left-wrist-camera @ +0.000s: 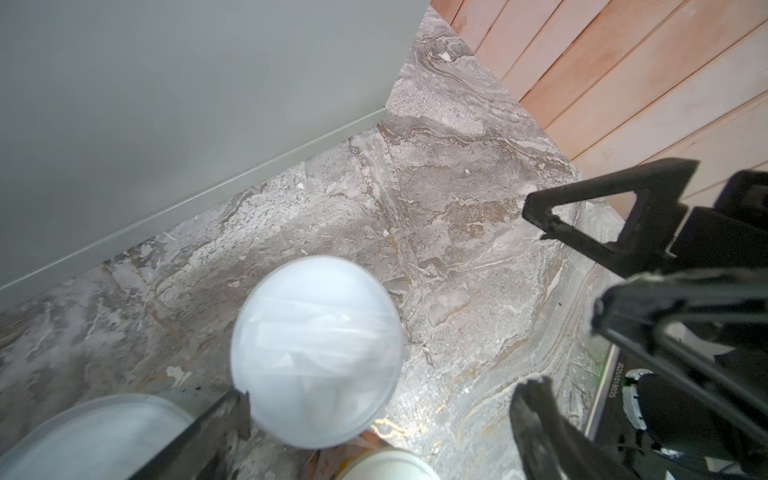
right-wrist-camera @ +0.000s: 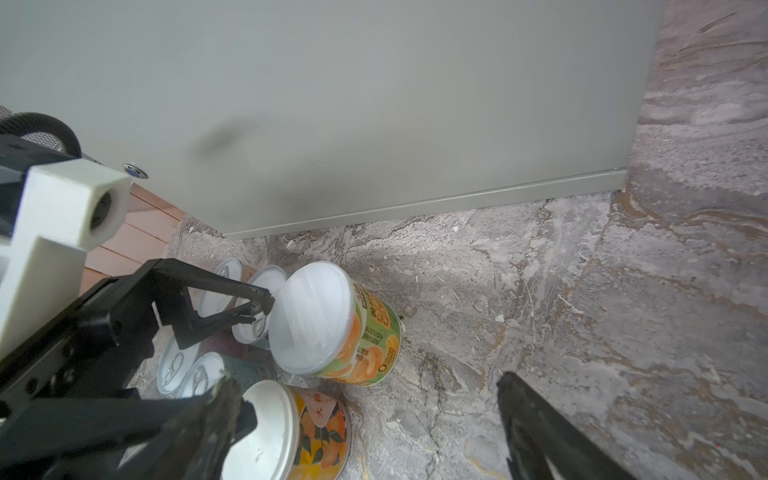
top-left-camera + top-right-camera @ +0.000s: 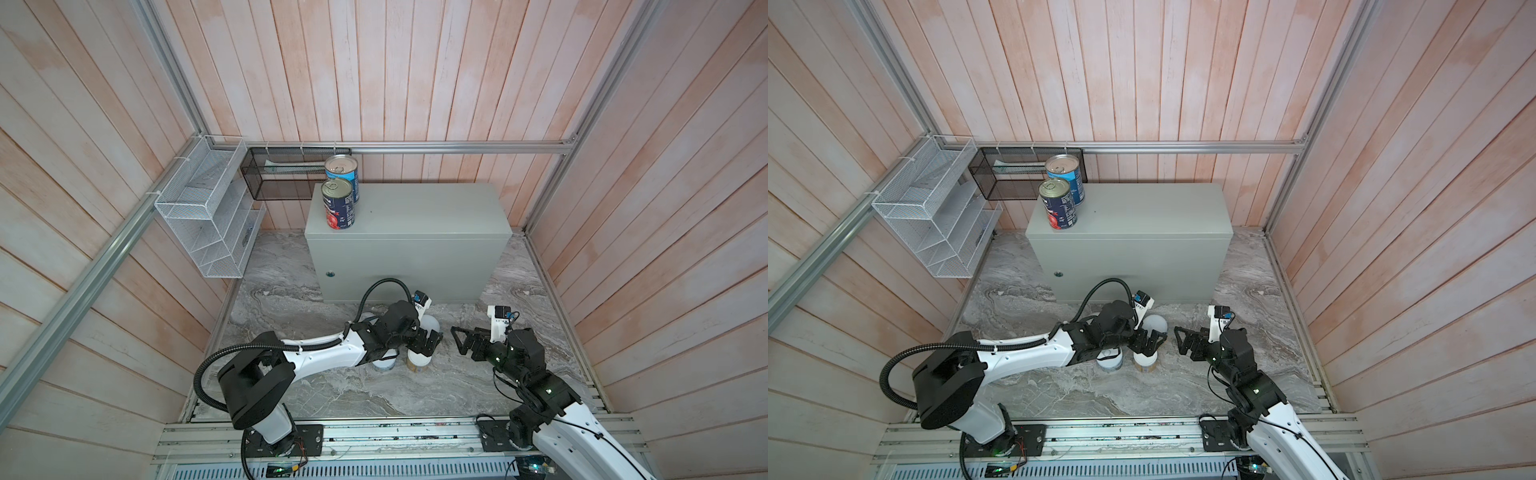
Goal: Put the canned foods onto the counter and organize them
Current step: 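Close the left gripper on the green-and-orange fruit can and lift it, then move the fruit can toward the right gripper while the right gripper reaches to it, then close the right gripper on the fruit can held by the left gripper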
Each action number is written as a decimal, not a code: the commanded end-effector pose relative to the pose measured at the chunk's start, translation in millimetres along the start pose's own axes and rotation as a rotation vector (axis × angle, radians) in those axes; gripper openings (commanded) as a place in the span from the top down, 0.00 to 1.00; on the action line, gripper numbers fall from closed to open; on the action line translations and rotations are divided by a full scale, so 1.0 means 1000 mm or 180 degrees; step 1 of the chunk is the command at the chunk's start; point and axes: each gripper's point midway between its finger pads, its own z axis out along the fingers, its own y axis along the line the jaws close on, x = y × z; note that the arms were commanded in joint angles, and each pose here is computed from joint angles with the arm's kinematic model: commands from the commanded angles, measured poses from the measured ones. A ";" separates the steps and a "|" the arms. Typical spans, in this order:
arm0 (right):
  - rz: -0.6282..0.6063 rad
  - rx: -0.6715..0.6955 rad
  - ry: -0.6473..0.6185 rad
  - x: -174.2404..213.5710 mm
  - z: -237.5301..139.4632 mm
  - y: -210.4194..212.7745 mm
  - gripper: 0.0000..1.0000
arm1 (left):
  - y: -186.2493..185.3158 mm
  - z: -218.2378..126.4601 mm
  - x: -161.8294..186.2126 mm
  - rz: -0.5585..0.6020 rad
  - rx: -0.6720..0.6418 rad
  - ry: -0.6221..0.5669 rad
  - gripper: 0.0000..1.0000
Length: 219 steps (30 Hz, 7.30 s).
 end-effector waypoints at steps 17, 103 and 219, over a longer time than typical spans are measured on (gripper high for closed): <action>0.0114 0.0274 -0.0077 -0.003 -0.003 -0.018 0.03 | 0.020 0.041 0.002 0.0097 -0.0435 0.0203 0.04; -0.0767 -0.0632 0.0326 -0.005 0.083 0.090 0.04 | 0.091 -0.145 -0.046 -0.0601 -0.0732 -0.0550 0.52; -0.1708 -0.1244 -0.0356 0.012 0.048 0.148 0.03 | 0.028 -0.098 -0.081 -0.0250 0.0008 0.0259 0.57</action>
